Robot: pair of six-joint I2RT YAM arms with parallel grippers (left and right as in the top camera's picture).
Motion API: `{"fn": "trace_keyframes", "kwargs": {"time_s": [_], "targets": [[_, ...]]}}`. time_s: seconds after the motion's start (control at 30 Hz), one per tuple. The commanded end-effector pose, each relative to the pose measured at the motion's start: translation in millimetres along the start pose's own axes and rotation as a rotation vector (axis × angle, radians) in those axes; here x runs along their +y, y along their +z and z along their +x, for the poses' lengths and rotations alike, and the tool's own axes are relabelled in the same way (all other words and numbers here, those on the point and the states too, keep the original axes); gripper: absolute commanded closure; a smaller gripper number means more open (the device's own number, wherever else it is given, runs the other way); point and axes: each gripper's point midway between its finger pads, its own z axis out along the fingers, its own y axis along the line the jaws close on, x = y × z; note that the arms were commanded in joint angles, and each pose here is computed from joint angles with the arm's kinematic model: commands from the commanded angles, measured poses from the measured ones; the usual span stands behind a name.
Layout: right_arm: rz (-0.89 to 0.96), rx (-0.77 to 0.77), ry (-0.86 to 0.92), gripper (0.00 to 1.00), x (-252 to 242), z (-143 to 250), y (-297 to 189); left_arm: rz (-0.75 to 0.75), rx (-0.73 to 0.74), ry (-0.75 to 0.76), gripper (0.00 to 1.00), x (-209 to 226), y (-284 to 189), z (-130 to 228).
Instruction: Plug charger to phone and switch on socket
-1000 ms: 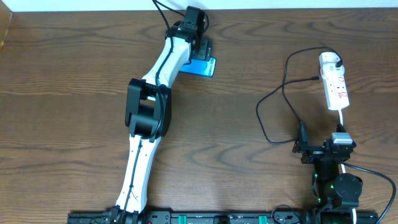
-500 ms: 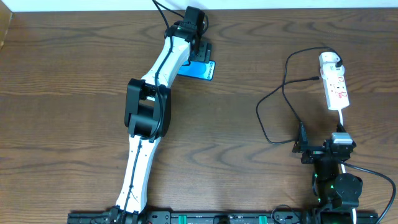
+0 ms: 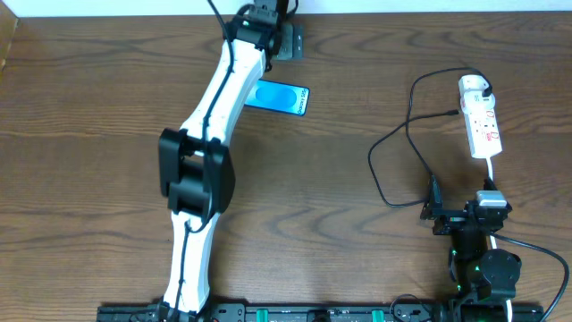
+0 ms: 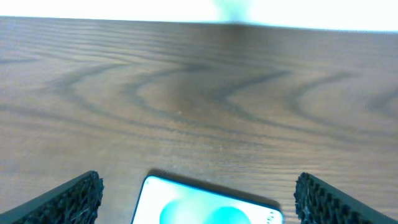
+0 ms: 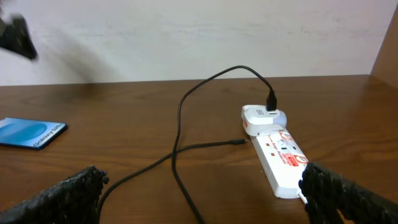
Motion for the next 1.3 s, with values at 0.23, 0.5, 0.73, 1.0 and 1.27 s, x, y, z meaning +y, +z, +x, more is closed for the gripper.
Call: {"fn": "trace_keyframes", "kwargs": {"time_s": [0.23,0.5,0.73,1.0,1.27], "targets": [[0.0,0.0,0.006,0.01,0,1,0,-0.115,0.122,-0.484,0.02,12,-13,37],[0.0,0.0,0.006,0.01,0,1,0,0.002,0.237,-0.835,0.02,-13,-8,47],[0.0,0.0,0.006,0.01,0,1,0,-0.029,0.312,-0.994,0.02,-17,13,68],[0.0,0.0,0.006,0.01,0,1,0,-0.049,0.464,-1.062,0.02,-21,46,105],[0.0,0.0,0.006,0.01,0,1,0,-0.099,0.49,-1.125,0.02,-4,57,114]]}}
